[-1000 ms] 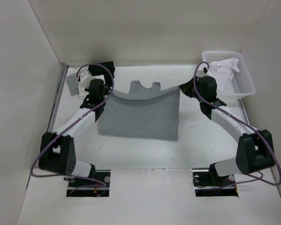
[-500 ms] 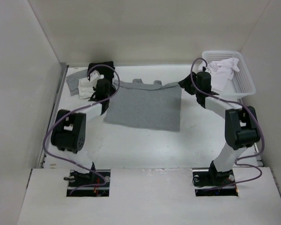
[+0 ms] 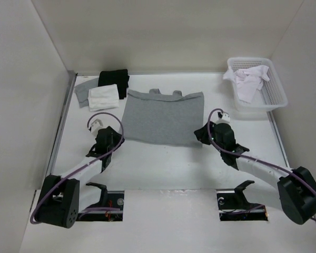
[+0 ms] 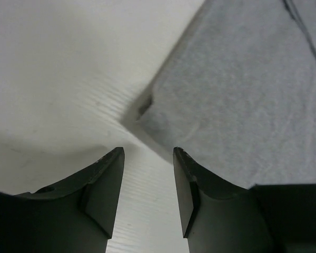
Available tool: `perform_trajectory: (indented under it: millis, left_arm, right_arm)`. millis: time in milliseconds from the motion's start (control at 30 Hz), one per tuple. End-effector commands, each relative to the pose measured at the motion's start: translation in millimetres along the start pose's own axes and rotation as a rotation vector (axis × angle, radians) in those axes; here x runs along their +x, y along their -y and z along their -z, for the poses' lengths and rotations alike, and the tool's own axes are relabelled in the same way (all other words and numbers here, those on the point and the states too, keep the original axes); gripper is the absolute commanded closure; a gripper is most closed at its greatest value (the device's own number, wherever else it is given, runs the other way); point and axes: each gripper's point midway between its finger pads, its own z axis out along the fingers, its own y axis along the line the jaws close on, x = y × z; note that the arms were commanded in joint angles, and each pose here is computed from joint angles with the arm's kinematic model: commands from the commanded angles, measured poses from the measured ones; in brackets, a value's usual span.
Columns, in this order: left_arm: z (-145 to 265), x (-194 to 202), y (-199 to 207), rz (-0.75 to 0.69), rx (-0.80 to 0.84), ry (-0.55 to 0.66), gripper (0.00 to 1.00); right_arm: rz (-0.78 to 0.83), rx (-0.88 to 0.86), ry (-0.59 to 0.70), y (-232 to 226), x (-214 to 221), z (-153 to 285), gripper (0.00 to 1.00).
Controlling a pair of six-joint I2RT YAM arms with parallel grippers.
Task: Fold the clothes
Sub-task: Fold the tank top
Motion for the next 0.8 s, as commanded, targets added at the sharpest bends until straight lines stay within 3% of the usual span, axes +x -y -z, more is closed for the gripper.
perform_trajectory:
  millis: [0, 200, 367, 533, 767]
  left_arm:
    - [-2, -1, -3, 0.096, 0.033, -0.017, 0.57]
    - [-17, 4, -12, 0.123, 0.022, -0.049, 0.57]
    - [-25, 7, -12, 0.163, 0.041, -0.054, 0.59]
    - [-25, 3, -12, 0.17, 0.047, -0.047, 0.76]
    - [-29, -6, -11, 0.179, 0.046, -0.018, 0.9]
  right_arm:
    - [-0.033, -0.016, 0.063, -2, -6, 9, 0.68]
    - [-0.088, 0.036, 0.042, 24, 13, 15, 0.54]
    - [-0.143, 0.086, 0.029, 44, 22, 14, 0.52]
    - [-0.197, 0.119, 0.041, 55, 22, 16, 0.52]
    - [-0.265, 0.166, -0.002, 65, 38, 15, 0.52]
